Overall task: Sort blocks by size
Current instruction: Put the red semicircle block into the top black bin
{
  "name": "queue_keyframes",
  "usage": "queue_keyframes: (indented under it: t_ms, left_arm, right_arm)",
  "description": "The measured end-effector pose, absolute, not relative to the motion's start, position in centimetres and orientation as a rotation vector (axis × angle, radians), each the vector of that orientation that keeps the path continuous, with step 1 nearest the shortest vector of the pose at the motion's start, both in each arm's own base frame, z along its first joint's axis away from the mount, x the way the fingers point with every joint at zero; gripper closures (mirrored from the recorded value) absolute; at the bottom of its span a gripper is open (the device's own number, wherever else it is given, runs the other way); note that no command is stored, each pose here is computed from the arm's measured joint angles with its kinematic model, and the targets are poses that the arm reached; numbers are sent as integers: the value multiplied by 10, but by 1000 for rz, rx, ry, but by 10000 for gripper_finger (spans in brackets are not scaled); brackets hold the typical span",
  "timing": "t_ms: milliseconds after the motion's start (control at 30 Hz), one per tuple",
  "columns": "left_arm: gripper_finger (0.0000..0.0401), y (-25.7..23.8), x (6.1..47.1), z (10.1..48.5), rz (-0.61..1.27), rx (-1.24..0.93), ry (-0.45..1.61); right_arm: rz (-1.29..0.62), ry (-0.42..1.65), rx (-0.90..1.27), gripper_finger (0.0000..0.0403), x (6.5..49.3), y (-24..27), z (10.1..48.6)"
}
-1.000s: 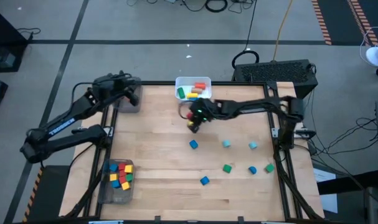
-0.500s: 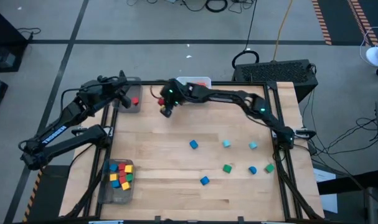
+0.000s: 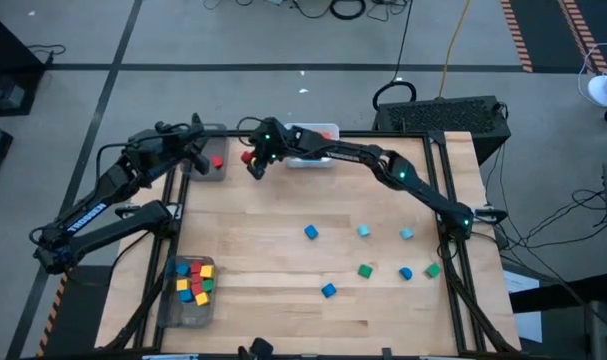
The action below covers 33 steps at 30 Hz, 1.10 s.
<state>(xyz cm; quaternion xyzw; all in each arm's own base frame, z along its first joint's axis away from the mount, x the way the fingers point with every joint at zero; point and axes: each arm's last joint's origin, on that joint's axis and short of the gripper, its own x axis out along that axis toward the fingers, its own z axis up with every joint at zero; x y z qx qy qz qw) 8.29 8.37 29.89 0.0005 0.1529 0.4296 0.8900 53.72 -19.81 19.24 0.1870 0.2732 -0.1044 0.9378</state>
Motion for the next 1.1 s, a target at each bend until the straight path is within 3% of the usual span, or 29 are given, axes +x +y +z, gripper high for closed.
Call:
queue_keyframes:
  t_ms: [267, 667, 900, 1100]
  left_arm:
    - [273, 87, 88, 288, 851, 15, 423]
    - [273, 81, 102, 284, 514, 61, 417]
    - [273, 73, 112, 283, 360, 82, 412]
    - [273, 74, 123, 261, 320, 115, 403]
  right_arm:
    - [-86, 516, 397, 294, 540, -194, 198]
    - [284, 322, 586, 294, 530, -215, 238]
    - [497, 390, 641, 294, 527, -208, 236]
    - [506, 512, 666, 294, 516, -212, 220]
